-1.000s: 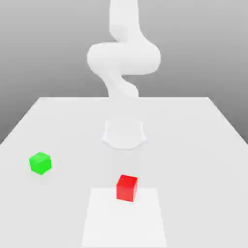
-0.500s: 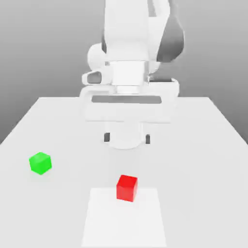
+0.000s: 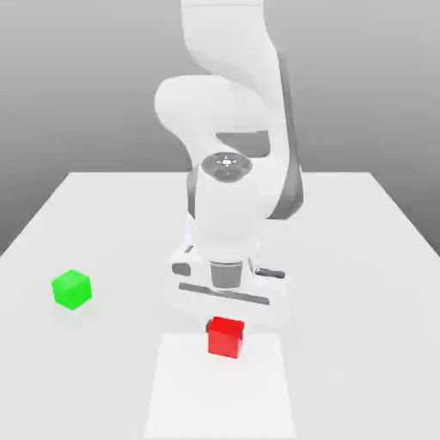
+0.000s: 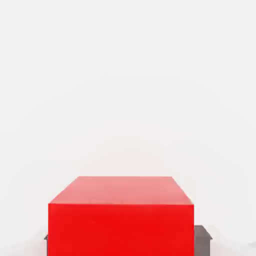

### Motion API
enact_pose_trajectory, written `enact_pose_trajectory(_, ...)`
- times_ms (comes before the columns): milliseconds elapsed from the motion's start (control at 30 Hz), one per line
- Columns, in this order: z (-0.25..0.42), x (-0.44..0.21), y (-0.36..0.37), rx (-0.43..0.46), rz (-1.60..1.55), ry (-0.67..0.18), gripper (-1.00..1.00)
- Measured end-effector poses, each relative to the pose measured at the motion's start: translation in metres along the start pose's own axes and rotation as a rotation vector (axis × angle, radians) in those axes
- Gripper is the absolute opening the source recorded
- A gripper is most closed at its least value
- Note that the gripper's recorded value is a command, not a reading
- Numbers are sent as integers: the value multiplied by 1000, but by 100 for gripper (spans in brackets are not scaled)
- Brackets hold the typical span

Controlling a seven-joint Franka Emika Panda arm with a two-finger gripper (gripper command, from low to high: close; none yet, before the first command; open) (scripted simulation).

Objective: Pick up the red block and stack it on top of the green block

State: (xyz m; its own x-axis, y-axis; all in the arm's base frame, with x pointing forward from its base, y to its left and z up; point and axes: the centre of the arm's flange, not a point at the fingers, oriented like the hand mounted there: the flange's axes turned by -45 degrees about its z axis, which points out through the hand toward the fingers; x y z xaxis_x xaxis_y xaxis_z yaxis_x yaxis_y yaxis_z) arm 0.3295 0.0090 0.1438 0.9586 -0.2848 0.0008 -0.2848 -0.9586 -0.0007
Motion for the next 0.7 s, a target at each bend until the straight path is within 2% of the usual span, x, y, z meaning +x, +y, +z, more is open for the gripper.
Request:
enact_pose_trajectory(300, -60, 1, 1, -1, 4, 0, -100)
enact_pose_trajectory(500, -81, 22, 111, -4, 371, 6, -100)
enact_pose_trajectory(700, -96, -2, 239, -5, 794, 6, -100)
